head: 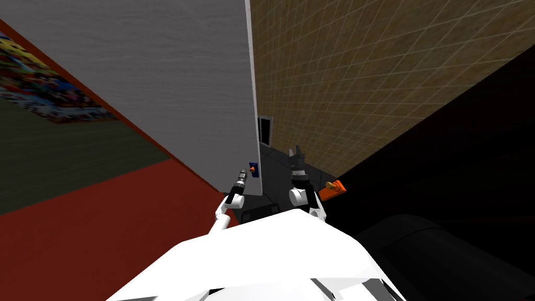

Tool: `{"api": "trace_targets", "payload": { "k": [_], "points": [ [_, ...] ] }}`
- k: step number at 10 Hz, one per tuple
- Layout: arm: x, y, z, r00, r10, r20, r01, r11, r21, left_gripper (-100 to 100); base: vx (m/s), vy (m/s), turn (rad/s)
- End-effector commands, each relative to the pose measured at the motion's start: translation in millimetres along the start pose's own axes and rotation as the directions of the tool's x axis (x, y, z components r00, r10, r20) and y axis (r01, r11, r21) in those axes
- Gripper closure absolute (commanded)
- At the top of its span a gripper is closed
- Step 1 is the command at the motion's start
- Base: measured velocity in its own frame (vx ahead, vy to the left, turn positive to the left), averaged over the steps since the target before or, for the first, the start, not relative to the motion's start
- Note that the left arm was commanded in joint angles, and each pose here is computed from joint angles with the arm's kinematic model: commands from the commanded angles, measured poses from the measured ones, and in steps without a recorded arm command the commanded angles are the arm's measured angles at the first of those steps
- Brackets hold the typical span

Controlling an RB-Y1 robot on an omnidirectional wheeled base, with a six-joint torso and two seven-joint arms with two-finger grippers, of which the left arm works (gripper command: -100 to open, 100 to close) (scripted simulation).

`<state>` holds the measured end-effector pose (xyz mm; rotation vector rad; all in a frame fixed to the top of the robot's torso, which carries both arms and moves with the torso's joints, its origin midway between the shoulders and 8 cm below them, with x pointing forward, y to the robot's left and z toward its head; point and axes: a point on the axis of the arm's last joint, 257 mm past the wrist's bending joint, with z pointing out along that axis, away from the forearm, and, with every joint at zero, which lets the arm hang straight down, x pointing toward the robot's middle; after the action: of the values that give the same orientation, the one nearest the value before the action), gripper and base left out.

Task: Push the door open

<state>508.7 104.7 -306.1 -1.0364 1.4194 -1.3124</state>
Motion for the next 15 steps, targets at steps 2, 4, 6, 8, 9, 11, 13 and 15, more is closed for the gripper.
{"api": "trace_targets", "payload": {
  "k": [2, 4, 6, 8, 9, 11, 13, 15],
  "points": [
    [9.6, 0.9, -4.1, 0.9999, 0.0, -0.014, 0.0, 1.0, -0.002, -100, -0.169, 0.12, 0.003],
    [25.6, -2.6, -6.0, 0.9994, -0.021, -0.026, 0.021, 0.9998, 0.003, -100, -0.222, 0.081, 0.018],
    [43.7, -9.0, -6.0, 0.998, -0.054, -0.035, 0.054, 0.9985, 0.011, -100, -0.22, 0.032, 0.009],
    [45.9, -11.3, -6.1, 0.9976, -0.06, -0.035, 0.06, 0.9981, 0.011, -100, -0.112, -0.041, 0.006],
    [34.7, -5.2, -8.4, 0.999, -0.027, -0.034, 0.028, 0.9996, 0.005, -100, 0.093, 0.008, -0.017],
    [25.8, -1.4, -9.3, 0.9995, -0.004, -0.032, 0.004, 1.0, 0.002, -100, 0.216, 0.001, -0.018],
    [24.3, -1.5, -8.0, 0.9996, -0.001, -0.028, 0.002, 1.0, 0.005, -100, 0.23, -0.039, -0.017],
    [31.1, -5.7, -4.8, 0.9995, -0.022, -0.024, 0.022, 0.9997, 0.014, -100, 0.186, -0.128, -0.016]
  ]
}}
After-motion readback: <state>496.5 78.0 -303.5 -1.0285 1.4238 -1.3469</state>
